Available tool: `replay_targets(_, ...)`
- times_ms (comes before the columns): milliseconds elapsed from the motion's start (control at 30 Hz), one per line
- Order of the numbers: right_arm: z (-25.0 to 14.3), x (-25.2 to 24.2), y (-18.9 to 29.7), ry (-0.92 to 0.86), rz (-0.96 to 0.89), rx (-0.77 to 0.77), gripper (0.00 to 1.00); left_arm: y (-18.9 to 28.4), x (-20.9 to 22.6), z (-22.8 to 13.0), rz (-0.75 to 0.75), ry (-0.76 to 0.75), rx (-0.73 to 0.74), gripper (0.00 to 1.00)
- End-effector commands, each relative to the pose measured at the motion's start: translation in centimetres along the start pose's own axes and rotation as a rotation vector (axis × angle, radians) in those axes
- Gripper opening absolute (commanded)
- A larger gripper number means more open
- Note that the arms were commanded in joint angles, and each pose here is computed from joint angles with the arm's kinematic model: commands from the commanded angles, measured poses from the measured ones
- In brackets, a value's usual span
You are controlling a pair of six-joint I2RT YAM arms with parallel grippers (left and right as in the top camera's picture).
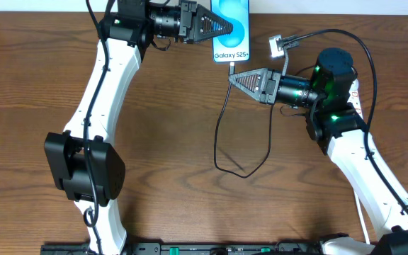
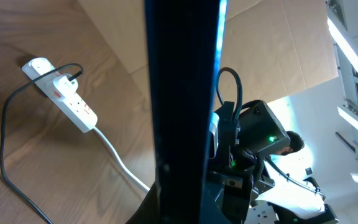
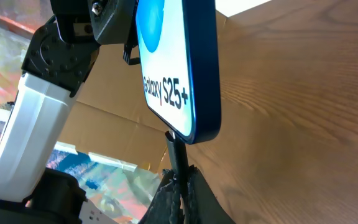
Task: Plug charger to phone and switch on socket
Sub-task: 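Push the USB-C plug up into the phone's port held by the left gripper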
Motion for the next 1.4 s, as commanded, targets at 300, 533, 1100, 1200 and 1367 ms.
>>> replay_targets(300, 1.27, 2.06, 0.49, 0.049, 0.016, -0.037, 0.02, -0.21, -1.75, 0.02, -0.049, -0.044, 0.02, 0.07)
replay_targets(533, 1.46, 1.86, 0.5, 0.039, 0.003, -0.048, 0.02, -0.21, -1.75, 0.02, -0.049, -0.044, 0.02, 0.07)
replay_targets(1100, 1.26, 1.84, 0.23, 0.049, -0.006, -0.044, 0.01, -0.21, -1.75, 0.02, -0.049, -0.044, 0.02, 0.07)
replay_targets(1200, 1.21, 2.09, 0.12, 0.049, -0.004, -0.039, 0.02, -0.21, -1.75, 0.02, -0.049, -0.044, 0.02, 0.07)
replay_targets(1367, 0.93, 2.31, -0.16, 0.055, -0.002, -0.028, 0.02, -0.21, -1.75, 0.02, -0.049, -0.044, 0.02, 0.07)
Point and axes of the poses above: each gripper's point midway between its finger pads, its own y axis back along the fingers, its own x axis along the line the jaws close on, z = x × y, the point moved 1 cm from there along y, back along the fingers, and after that the axes turned 10 degrees about -y, right-handed, at the moved point
